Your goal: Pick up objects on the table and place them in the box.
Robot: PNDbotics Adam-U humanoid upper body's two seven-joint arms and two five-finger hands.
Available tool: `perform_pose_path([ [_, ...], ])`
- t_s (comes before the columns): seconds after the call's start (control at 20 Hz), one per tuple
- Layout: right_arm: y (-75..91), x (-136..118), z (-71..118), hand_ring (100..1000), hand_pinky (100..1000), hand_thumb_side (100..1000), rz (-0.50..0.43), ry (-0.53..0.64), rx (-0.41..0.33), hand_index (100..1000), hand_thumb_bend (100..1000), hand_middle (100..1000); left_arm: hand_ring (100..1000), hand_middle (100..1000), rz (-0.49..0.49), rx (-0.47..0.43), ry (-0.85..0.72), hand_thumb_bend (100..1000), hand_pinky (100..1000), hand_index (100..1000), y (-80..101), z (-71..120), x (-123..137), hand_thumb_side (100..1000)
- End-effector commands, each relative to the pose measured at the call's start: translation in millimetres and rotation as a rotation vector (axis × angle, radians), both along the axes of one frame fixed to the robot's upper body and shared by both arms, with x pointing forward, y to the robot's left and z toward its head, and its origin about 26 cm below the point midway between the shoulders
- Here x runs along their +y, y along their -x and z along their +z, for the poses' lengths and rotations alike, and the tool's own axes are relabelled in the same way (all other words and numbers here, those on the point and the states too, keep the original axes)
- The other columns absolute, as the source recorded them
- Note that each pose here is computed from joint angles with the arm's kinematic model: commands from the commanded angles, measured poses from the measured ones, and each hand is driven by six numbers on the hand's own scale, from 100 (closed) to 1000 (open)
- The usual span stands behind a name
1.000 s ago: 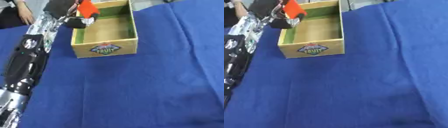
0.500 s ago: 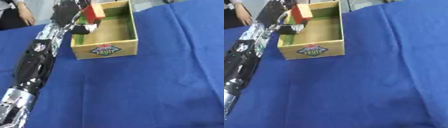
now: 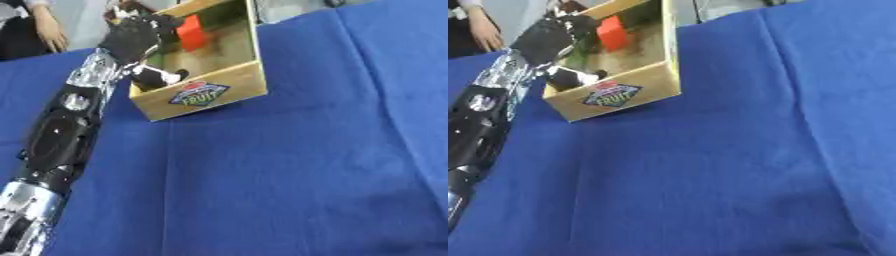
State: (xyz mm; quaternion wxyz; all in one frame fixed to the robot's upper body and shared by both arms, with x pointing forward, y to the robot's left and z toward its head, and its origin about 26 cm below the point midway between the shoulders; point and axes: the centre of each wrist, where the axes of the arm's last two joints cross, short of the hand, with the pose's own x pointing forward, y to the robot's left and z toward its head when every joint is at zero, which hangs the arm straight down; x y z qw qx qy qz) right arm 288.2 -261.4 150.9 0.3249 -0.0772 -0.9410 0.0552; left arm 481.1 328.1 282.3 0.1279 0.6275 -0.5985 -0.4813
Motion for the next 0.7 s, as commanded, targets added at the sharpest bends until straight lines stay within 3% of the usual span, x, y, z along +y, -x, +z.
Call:
perform_pose_path([
  [0.05, 3.4, -2.0, 5.0, 754, 714, 356, -0.008, -0.002, -0.016, 574, 100, 471, 671, 736, -0.084, -0.161, 0.103, 199, 446, 912, 13.2, 29.0, -1.7, 498],
  [0.1, 3.7, -2.6, 4.5, 754, 713, 356, -0.012, -0.003, -0.014, 574, 100, 471, 626, 695, -0.127, -0.208, 0.152, 100, 419, 878, 18.3, 34.5, -5.1, 509],
  [0.35, 5.3, -5.5, 1.8, 754, 713, 355, -0.028, -0.010, 0.001, 574, 100, 472, 545, 603, -0.382, -0.421, 0.439, 100, 358, 834, 58.9, 73.3, -22.2, 679],
  [0.5, 5.7, -6.3, 1.3, 754, 713, 355, -0.031, -0.011, 0.005, 574, 100, 472, 545, 603, -0.463, -0.446, 0.528, 100, 358, 834, 77.8, 87.0, -26.2, 679],
  [0.55, 5.8, -6.2, 1.0, 754, 713, 354, -0.031, -0.014, 0.008, 574, 100, 472, 539, 570, -0.481, -0.454, 0.541, 100, 356, 824, 81.5, 91.1, -27.5, 750],
  [0.7, 7.3, -8.6, -1.6, 753, 712, 353, -0.041, -0.024, 0.023, 574, 100, 472, 498, 521, -0.567, -0.550, 0.619, 100, 308, 789, 94.7, 104.2, -33.5, 790],
])
